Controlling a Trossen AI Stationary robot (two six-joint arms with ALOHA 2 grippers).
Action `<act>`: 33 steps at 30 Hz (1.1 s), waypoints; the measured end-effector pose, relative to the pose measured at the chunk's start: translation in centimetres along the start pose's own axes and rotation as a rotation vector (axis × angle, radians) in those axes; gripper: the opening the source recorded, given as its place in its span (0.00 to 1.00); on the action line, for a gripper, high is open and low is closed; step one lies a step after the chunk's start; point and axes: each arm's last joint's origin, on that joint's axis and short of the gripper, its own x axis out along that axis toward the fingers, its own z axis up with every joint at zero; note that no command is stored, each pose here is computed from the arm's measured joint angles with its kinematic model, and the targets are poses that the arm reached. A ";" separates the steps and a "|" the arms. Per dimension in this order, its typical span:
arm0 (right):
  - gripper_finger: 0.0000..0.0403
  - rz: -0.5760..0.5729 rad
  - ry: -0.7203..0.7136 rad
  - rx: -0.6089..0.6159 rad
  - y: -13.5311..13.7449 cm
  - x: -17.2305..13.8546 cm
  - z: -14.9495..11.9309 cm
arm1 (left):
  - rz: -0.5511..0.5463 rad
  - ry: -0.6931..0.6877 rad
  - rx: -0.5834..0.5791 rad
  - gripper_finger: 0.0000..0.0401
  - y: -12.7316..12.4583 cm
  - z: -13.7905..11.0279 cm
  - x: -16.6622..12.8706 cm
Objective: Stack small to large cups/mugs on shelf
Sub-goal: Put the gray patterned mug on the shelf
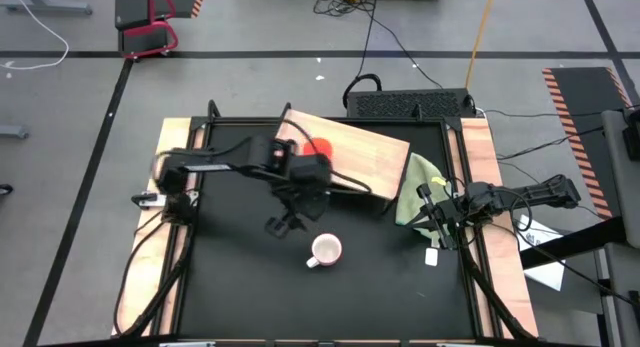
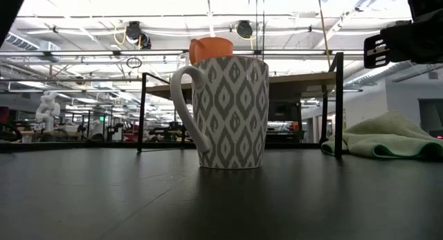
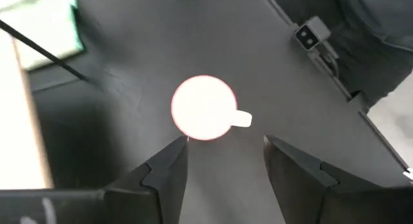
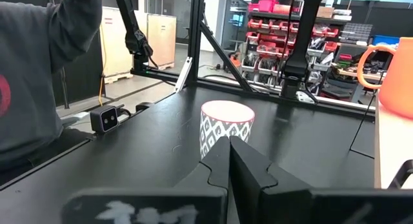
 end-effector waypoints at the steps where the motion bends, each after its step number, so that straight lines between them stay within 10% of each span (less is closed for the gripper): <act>1: 0.00 0.000 0.001 0.000 0.0 0.0 0.0 | 0.016 -0.012 0.011 0.50 -0.6 -0.1 -0.9; 15: 0.00 0.000 0.001 0.000 0.0 0.0 0.0 | 0.354 -0.194 -0.099 0.50 -7.9 -6.1 -9.0; 33: 0.00 0.000 0.001 0.000 0.0 0.0 0.0 | 0.510 -0.610 -0.189 0.50 -10.3 -15.9 -3.4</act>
